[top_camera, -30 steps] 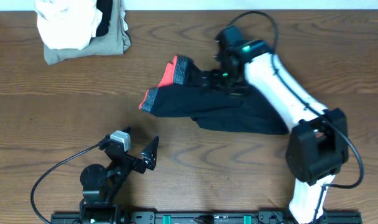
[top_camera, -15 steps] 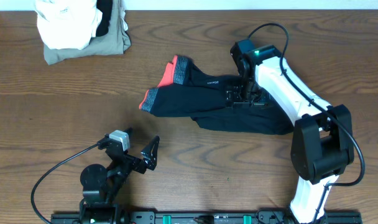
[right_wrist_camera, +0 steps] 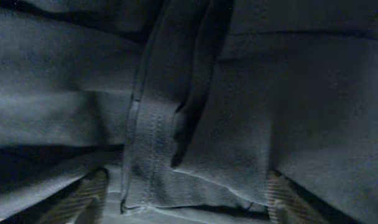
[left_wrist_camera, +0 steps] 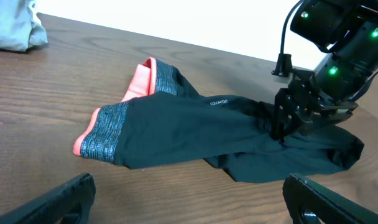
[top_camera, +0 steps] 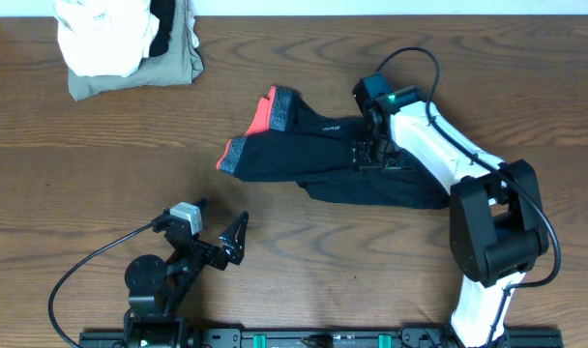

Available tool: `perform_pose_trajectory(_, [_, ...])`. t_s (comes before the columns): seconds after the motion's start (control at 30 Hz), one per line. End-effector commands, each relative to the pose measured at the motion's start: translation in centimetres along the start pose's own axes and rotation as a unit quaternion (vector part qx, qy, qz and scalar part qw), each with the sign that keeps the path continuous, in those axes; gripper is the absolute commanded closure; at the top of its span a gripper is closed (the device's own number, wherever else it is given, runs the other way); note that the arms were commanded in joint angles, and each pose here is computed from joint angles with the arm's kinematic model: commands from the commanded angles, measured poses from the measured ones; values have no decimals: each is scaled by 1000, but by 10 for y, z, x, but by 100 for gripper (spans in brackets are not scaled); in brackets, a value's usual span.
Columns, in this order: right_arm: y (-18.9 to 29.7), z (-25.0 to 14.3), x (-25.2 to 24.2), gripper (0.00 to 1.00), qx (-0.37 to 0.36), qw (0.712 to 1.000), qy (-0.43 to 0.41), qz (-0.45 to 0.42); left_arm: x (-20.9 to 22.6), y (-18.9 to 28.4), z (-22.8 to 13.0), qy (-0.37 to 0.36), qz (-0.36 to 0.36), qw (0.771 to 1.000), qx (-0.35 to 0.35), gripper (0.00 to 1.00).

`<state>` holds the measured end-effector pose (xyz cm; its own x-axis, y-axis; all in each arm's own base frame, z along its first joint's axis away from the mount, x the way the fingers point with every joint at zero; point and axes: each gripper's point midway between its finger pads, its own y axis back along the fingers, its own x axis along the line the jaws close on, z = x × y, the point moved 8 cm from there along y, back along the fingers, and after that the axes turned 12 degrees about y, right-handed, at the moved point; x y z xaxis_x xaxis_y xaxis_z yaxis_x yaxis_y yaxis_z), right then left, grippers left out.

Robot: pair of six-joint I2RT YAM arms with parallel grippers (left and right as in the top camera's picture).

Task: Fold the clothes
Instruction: 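Lay the leggings flat, waistband left, with the right gripper, then pull the leg ends rightward to straighten the leggings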

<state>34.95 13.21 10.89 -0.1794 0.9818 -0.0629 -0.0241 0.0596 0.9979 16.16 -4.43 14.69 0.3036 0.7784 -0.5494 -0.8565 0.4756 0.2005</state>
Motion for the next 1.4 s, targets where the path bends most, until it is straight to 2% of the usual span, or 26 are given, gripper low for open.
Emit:
perform_pose_trajectory(0.0, [3, -2, -1, 27, -8, 1000, 4, -14, 6, -1, -10, 13, 6, 1000, 17, 2])
perform_pose_trajectory(0.07, [0, -4, -2, 30, -6, 1000, 5, -18, 6, -1, -10, 14, 6, 1000, 18, 2])
perform_pose_trajectory(0.27, [-11, -9, -4, 33, -3, 999, 45, -20, 6, -1, -10, 15, 7, 1000, 20, 2])
perform_pose_trajectory(0.33, [-12, -9, -4, 42, -2, 999, 45, -20, 6, -1, -10, 15, 7, 1000, 20, 2])
perform_pose_trajectory(0.4, [-11, -9, -4, 57, -4, 999, 45, -20, 6, -1, -10, 15, 7, 1000, 20, 2])
perform_pose_trajectory(0.53, [-9, -8, -6, 98, -3, 999, 43, -20, 6, -1, -10, 15, 7, 1000, 20, 2])
perform_pose_trajectory(0.97, [41, 4, -41, 99, -7, 991, -7, -133, 6, -1, -10, 15, 7, 1000, 20, 2])
perform_pose_trajectory(1.13, [54, 2, -83, 99, 0, 975, -90, -202, 7, -1, -12, 17, 9, 1000, 23, 2])
perform_pose_trajectory(1.23, [60, -8, -118, 99, 19, 956, -164, -243, 7, -1, -13, 18, 11, 999, 26, 2])
perform_pose_trajectory(1.37, [62, -20, -158, 99, 45, 939, -232, -251, 7, -1, -12, 18, 11, 999, 25, 2])
